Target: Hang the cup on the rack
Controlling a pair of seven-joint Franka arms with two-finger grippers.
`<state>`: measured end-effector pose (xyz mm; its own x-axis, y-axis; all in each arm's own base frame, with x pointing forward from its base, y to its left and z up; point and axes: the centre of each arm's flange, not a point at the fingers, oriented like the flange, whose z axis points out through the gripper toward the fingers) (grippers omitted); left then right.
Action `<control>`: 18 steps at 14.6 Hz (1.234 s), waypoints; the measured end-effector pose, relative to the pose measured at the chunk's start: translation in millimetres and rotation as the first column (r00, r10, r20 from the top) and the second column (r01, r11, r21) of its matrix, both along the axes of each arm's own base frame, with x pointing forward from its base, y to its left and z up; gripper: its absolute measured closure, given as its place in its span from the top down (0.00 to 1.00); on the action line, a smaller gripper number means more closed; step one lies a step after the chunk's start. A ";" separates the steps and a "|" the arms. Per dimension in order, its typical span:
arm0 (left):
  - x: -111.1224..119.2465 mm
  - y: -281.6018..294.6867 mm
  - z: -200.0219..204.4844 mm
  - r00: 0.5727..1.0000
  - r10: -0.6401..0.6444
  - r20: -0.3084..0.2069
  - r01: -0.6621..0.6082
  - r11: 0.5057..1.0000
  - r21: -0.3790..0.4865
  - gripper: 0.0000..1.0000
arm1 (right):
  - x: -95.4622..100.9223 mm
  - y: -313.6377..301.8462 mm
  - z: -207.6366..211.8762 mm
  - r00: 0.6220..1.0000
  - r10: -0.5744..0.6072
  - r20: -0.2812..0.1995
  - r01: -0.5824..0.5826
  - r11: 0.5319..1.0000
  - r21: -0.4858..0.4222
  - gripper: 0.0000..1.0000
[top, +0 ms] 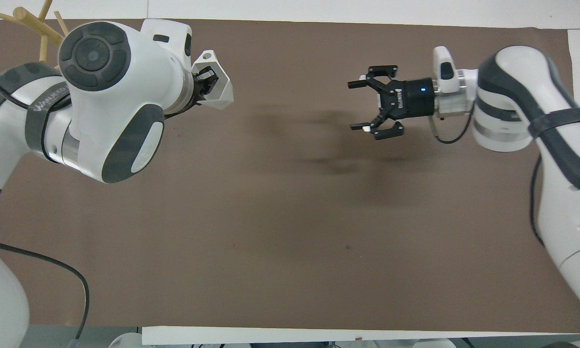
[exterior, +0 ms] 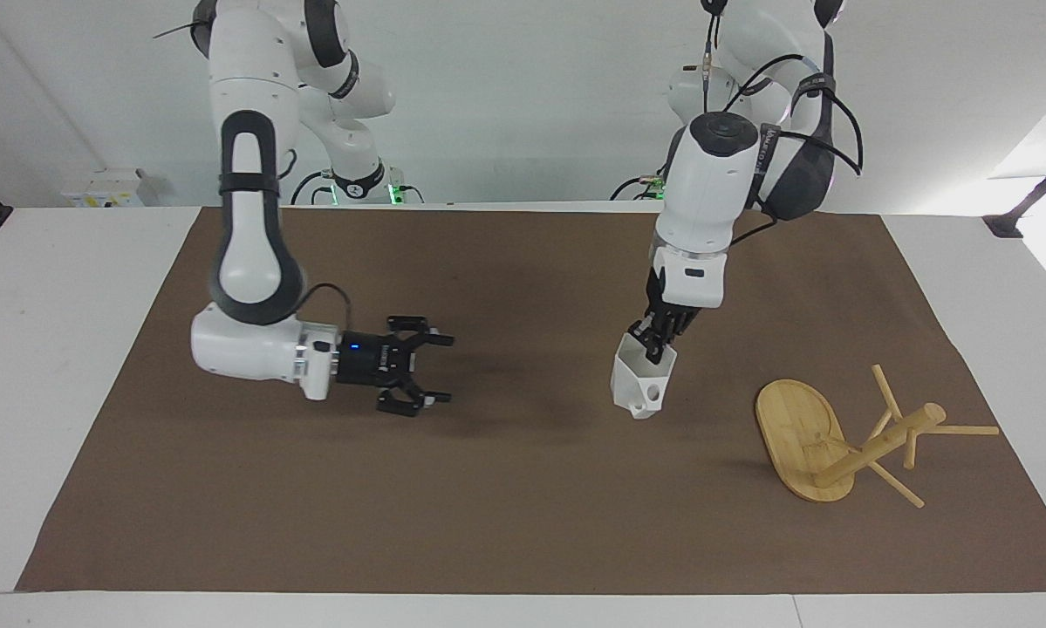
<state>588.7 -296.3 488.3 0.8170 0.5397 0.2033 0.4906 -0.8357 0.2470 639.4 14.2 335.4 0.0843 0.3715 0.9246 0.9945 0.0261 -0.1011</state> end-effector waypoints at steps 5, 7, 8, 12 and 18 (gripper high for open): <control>-23.9 49.3 -67.1 0.961 0.032 0.275 0.008 0.989 -0.145 0.05 | -42.0 -166.6 -5.2 0.998 0.009 -0.069 -0.026 0.970 -0.242 1.00; -42.8 78.9 -89.5 0.932 0.039 0.360 0.024 0.986 -0.167 0.05 | -52.3 -194.3 23.8 0.996 0.040 -0.080 -0.069 0.912 -0.404 1.00; -46.0 91.8 -94.0 0.924 0.048 0.380 0.018 0.985 -0.170 0.05 | -55.1 -199.2 50.1 0.995 0.035 -0.091 -0.076 0.861 -0.502 1.00; -36.6 129.9 -90.6 0.908 0.102 0.406 -0.034 0.985 -0.172 0.05 | -69.8 -174.1 174.8 0.974 -0.202 -0.099 0.062 0.665 -0.744 1.00; -21.9 175.1 -98.7 0.902 0.162 0.400 -0.105 0.982 -0.159 0.05 | -75.1 -111.4 260.4 0.811 -0.574 -0.115 0.169 0.418 -0.893 1.00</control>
